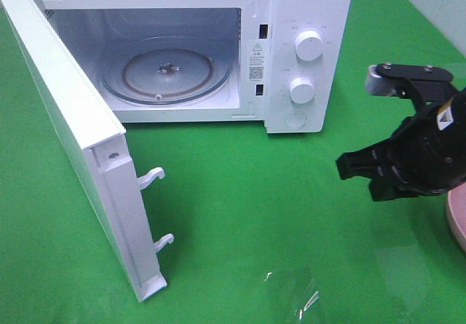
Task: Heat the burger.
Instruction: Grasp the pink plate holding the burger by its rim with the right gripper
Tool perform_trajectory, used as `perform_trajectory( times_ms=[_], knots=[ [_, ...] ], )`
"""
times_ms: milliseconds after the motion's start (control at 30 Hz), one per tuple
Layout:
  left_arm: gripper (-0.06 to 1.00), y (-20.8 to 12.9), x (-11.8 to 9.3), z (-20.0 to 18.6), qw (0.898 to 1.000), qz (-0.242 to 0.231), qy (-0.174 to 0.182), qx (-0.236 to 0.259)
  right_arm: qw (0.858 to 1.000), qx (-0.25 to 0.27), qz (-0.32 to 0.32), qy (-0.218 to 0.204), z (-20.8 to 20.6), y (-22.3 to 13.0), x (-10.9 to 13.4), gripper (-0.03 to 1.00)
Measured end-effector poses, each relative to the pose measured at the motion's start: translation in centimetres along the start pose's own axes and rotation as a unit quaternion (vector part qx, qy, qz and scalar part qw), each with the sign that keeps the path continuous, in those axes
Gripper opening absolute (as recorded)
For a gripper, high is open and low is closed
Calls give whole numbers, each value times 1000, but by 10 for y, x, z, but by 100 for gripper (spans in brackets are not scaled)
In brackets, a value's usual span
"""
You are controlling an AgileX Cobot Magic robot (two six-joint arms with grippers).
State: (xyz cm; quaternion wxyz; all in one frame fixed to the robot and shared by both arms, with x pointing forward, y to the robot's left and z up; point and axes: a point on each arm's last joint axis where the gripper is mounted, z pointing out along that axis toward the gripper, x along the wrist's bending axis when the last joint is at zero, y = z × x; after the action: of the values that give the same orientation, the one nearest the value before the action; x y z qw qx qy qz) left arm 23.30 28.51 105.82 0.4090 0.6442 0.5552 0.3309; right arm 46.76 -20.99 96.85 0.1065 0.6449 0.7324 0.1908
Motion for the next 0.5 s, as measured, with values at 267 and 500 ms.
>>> perform_trajectory(
  times_ms=[267, 500],
  knots=[
    [91, 0, 0, 0, 1000, 0, 0, 0, 994, 70, -14, -78, -17, -10, -46, 9],
    [91, 0, 0, 0, 1000, 0, 0, 0, 991, 83, -35, -97, -19, -11, -65, 28]
  ],
)
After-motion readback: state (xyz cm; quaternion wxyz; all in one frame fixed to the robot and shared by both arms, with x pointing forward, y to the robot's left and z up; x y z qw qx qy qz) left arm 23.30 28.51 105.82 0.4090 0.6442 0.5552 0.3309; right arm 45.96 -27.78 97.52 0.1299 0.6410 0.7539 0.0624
